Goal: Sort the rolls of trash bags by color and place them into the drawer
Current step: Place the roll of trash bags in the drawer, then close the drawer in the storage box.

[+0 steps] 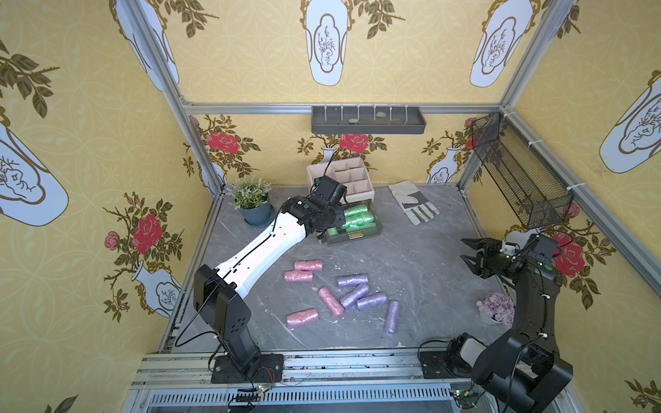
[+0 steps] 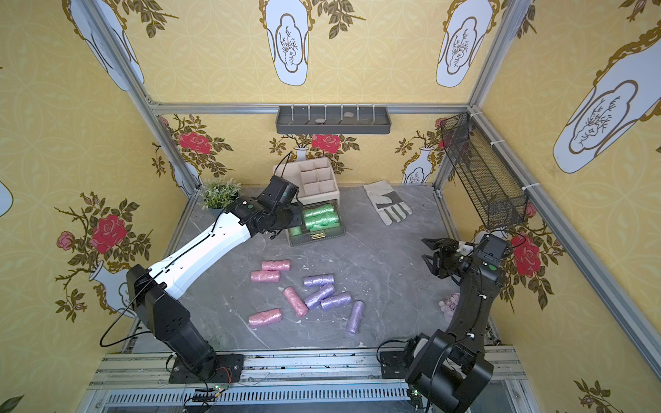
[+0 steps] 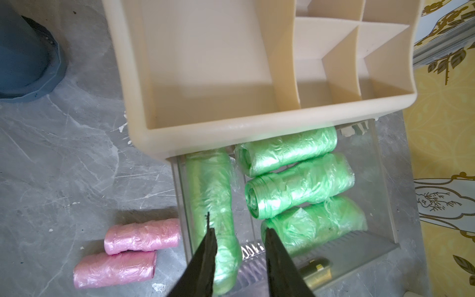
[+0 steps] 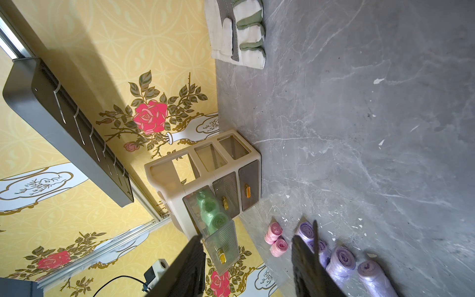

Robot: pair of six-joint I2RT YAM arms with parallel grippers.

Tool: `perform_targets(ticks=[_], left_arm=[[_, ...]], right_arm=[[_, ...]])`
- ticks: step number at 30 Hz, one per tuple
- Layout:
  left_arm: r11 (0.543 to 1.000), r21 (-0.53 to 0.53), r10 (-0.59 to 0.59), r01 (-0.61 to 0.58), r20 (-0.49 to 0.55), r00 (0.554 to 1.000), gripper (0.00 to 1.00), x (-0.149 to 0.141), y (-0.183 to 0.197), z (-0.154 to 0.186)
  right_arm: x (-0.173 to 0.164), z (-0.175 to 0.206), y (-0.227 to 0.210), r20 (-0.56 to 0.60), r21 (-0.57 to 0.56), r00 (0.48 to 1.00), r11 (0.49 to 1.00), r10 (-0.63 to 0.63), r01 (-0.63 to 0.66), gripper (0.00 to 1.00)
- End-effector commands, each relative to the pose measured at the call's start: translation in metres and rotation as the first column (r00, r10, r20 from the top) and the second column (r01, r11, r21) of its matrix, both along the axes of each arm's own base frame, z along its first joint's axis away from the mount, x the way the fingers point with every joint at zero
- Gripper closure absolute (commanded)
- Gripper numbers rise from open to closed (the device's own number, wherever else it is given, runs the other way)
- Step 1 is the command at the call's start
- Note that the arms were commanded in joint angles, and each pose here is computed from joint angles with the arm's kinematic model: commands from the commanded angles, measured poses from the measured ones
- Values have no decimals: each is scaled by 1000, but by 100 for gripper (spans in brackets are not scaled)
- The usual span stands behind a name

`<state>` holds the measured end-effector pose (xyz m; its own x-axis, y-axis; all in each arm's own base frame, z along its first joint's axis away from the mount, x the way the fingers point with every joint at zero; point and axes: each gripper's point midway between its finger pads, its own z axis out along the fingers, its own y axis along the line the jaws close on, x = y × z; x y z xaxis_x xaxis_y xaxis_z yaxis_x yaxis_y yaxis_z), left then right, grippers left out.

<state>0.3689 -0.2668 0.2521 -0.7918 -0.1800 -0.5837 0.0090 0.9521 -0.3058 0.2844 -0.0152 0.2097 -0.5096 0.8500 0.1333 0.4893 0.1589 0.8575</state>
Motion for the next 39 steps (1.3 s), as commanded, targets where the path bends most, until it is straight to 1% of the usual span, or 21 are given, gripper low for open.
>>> perform_targets(ticks=[1, 4, 6, 7, 9, 11, 13, 15, 19, 22, 25, 29, 32, 39], left_arm=[[1000, 0, -11, 11, 22, 1000, 64, 1, 0, 9], [999, -29, -26, 28, 79, 997, 61, -2, -1, 34], [998, -26, -61, 65, 138, 988, 56, -6, 2, 57], [997, -26, -66, 71, 164, 984, 53, -8, 5, 69], [997, -10, -67, 70, 210, 975, 50, -10, 14, 90], [998, 15, -56, 54, 233, 971, 49, -6, 28, 104], [999, 29, -37, 31, 231, 972, 48, 3, 43, 109], [999, 50, -22, 12, 213, 977, 48, 14, 56, 108], [995, 96, -17, 5, 124, 992, 48, 44, 75, 86], [989, 143, -42, 32, 65, 997, 47, 62, 76, 69], [987, 154, -47, 44, 20, 999, 47, 77, 76, 53], [988, 149, -45, 45, -6, 999, 48, 91, 75, 40], [986, 163, -35, 38, -24, 999, 51, 99, 75, 30], [986, 159, -34, 40, -39, 999, 60, 112, 68, 17]], right_arm=[[1, 3, -1, 10, -10, 1000, 1000, 3, -3, 44], [2, 5, -1, 14, -12, 1000, 1000, 1, -1, 44], [3, 8, -1, 21, -16, 1000, 1000, 4, -3, 44], [3, 10, -1, 27, -17, 1000, 1000, 5, -4, 44], [5, 14, -1, 42, -22, 999, 1000, 8, -7, 44], [7, 22, 2, 67, -36, 998, 999, 21, -19, 43], [11, 30, 7, 97, -52, 994, 998, 41, -36, 42], [15, 39, 14, 122, -83, 990, 995, 65, -56, 41], [25, 56, 47, 155, -162, 975, 978, 157, -131, 40], [29, 62, 77, 160, -208, 957, 956, 243, -208, 39], [28, 66, 102, 172, -241, 934, 933, 314, -269, 39], [24, 68, 127, 189, -266, 903, 905, 386, -331, 39], [18, 71, 141, 203, -288, 882, 887, 426, -361, 39], [-3, 75, 196, 268, -357, 791, 819, 550, -449, 40]])
